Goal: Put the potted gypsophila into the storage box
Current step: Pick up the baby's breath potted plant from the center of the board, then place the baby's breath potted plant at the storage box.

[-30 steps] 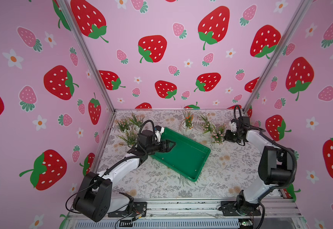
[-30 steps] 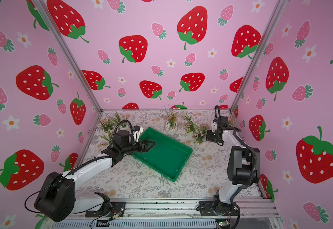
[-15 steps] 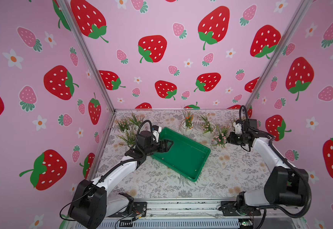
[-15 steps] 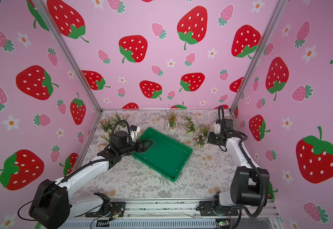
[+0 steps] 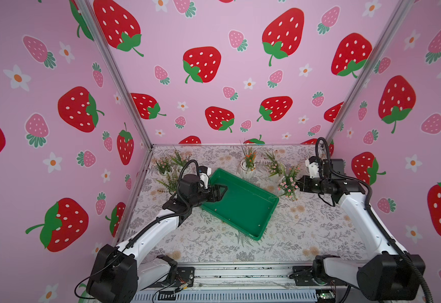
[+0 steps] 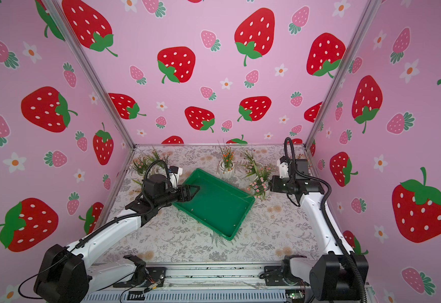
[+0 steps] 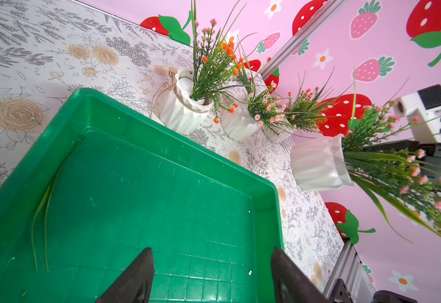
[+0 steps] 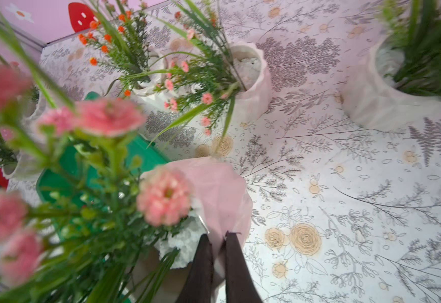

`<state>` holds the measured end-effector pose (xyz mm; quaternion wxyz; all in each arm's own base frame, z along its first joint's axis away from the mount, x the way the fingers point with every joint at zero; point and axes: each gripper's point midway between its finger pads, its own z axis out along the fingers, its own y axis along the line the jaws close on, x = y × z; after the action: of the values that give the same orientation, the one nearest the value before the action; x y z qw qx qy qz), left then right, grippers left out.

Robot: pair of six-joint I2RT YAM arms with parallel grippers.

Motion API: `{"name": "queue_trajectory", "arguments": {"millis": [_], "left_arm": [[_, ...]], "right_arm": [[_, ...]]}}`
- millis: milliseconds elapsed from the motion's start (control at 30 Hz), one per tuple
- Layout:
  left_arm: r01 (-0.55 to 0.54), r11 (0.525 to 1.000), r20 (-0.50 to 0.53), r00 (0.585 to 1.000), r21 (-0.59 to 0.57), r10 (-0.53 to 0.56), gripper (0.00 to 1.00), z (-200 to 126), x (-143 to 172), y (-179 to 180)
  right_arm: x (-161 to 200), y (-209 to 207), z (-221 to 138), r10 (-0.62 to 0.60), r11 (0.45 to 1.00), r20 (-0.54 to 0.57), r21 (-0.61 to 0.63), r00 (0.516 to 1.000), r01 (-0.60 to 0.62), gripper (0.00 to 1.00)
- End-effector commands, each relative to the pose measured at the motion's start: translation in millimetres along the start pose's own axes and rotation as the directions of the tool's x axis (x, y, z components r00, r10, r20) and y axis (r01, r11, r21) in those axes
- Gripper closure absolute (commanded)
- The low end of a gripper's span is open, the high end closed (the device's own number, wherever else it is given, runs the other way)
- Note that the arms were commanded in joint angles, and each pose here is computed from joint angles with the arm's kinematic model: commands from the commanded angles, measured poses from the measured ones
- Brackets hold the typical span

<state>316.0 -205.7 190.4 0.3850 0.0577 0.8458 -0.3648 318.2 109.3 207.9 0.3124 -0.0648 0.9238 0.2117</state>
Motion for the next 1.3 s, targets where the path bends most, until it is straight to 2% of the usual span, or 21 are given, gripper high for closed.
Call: {"name": "queue_trajectory", "arguments": {"millis": [0,133,333,600,900,1267], "left_arm": [[0.029,0.999,-0.026,0.999,-0.045,-0.031,0.28,-5.7,7.7,5.4],[0.064,0.998,-0.010,0.998,-0.018,-0.064,0.28,-16.2,12.3,0.3],[0.122,0.972,0.022,0.993,-0.201,-0.120,0.30,-45.5,14.1,23.6],[0.159,0.949,-0.019,0.985,-0.271,-0.171,0.30,-70.4,22.9,33.2],[0.210,0.948,0.001,0.976,-0.239,-0.216,0.31,-93.7,21.6,38.9],[0.225,0.946,0.021,0.974,-0.234,-0.226,0.31,-95.3,22.3,42.6]], "right_arm": [[-27.7,37.1,-10.3,-0.044,0.994,0.071,-0.092,0.997,0.050,1.00],[-34.6,67.7,3.2,-0.095,0.984,0.062,-0.146,0.994,0.103,1.00],[-44.8,120.0,32.3,-0.167,0.956,0.048,-0.235,0.985,0.173,1.00],[-50.7,167.5,69.7,-0.234,0.929,0.029,-0.288,0.972,0.232,1.00],[-46.9,206.7,119.7,-0.295,0.909,-0.024,-0.315,0.955,0.272,1.00],[-46.5,242.2,181.6,-0.313,0.901,-0.065,-0.335,0.947,0.275,1.00]]}}
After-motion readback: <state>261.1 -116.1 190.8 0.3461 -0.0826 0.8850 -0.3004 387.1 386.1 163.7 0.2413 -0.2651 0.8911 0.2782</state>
